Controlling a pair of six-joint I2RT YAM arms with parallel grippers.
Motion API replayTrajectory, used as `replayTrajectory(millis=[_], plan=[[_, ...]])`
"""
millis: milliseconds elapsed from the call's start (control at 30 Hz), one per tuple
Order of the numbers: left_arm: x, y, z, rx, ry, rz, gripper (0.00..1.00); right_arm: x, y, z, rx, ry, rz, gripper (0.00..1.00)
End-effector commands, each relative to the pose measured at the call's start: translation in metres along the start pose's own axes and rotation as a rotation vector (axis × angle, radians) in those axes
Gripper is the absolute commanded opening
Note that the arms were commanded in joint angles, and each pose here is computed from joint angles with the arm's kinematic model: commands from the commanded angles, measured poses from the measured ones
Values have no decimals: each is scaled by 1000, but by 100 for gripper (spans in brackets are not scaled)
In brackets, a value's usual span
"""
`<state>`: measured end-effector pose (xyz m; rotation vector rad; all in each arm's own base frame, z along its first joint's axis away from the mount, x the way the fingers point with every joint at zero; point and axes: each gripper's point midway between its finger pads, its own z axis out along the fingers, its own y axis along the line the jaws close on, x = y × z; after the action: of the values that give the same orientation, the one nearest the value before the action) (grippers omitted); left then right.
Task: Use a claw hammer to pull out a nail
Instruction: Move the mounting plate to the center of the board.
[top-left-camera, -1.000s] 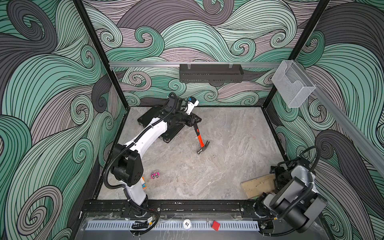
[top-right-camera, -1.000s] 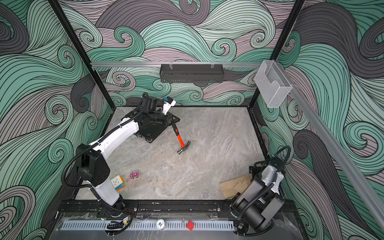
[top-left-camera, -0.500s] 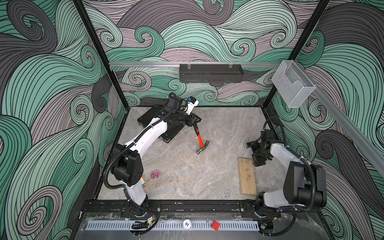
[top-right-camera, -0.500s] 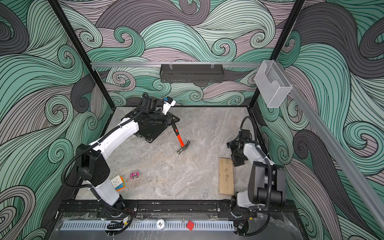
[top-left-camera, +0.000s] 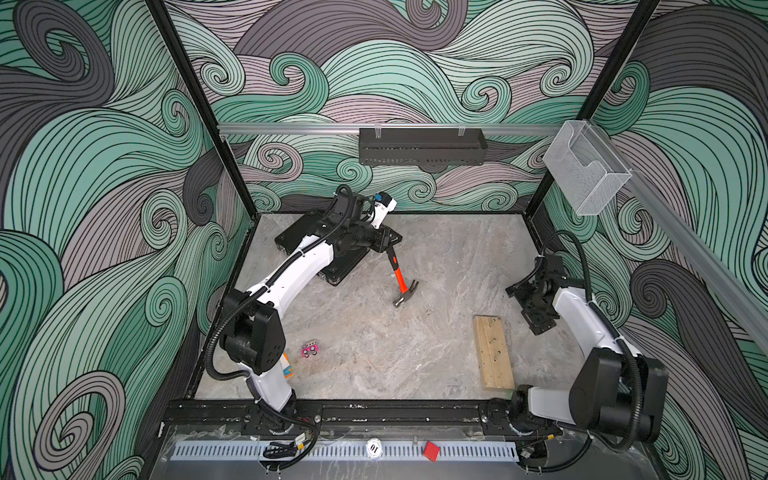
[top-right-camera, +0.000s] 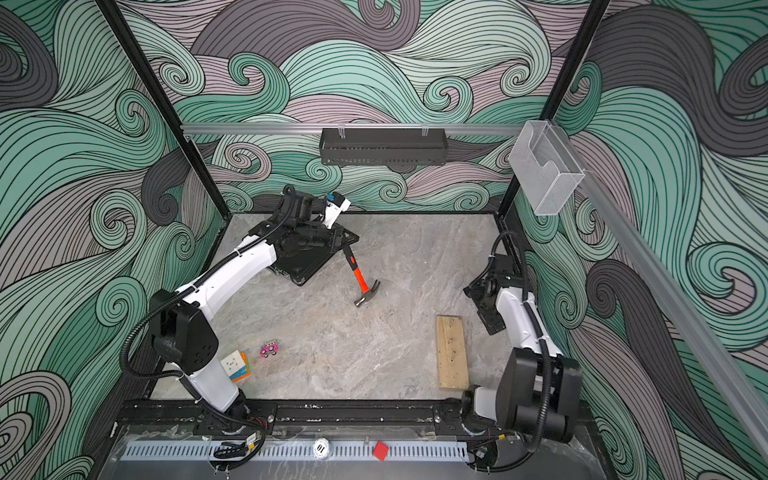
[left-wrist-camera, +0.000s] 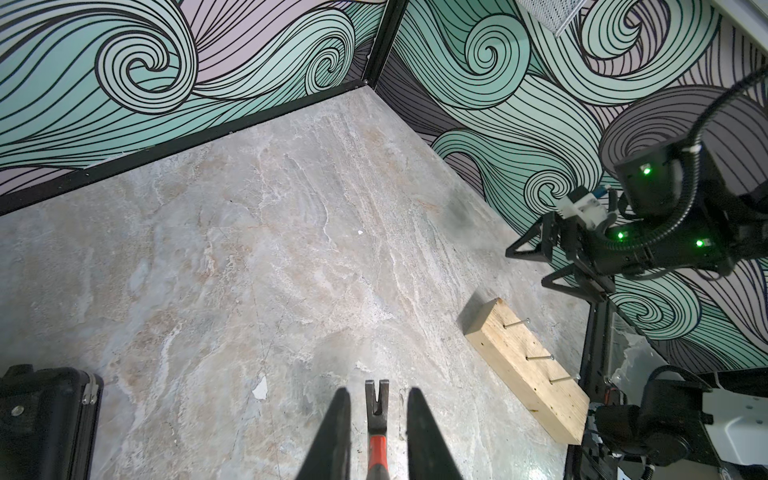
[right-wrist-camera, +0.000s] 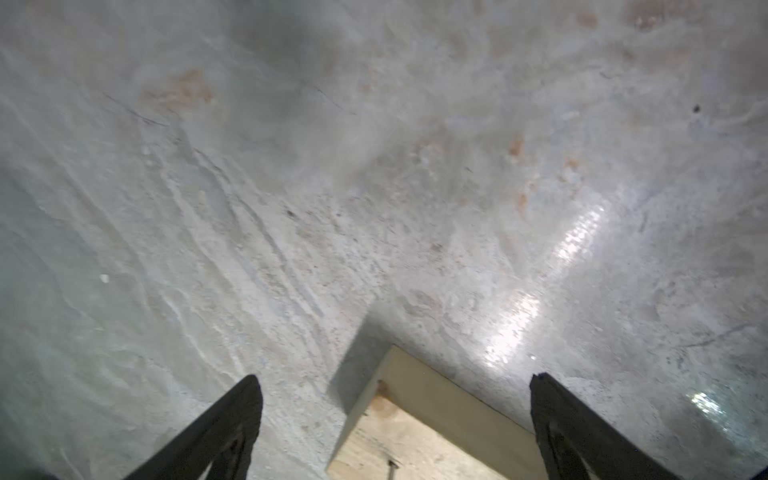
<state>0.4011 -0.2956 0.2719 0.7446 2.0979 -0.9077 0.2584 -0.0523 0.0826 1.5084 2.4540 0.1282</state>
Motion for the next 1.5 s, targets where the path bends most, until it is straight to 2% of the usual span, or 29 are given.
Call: replayTrajectory(millis=[0,167,500,633,867,1000,1100,1267,1367,1467], plan=[[-31,-26,-23,50,-85,39,0,24,-10,-5,-29,65,-55,100],[-32,-27,-25,49,-87,42,0,37,-1,-11,-196,48,-67,100],[-33,-28,-27,49,-87,44,0,73,-14,17,-201,165,31,100],[-33,-27,-27,43,-88,46,0,81,8,23,-243,187,56,100],[-34,-27,-30,30,-90,52,0,108,56,20,-338,185,209,100],[-34,-27,-30,26,-89,54,0,124,99,12,-394,205,182,100],[-33,-26,-31,22,-88,55,0,116,107,4,-322,154,81,100],[-32,-27,-33,17,-94,58,0,81,66,-26,-131,-39,-21,100],[-32,-27,-34,18,-96,60,0,80,38,-31,-76,-35,2,100],[-31,-28,-32,24,-96,61,0,93,13,-28,-22,34,-6,100]])
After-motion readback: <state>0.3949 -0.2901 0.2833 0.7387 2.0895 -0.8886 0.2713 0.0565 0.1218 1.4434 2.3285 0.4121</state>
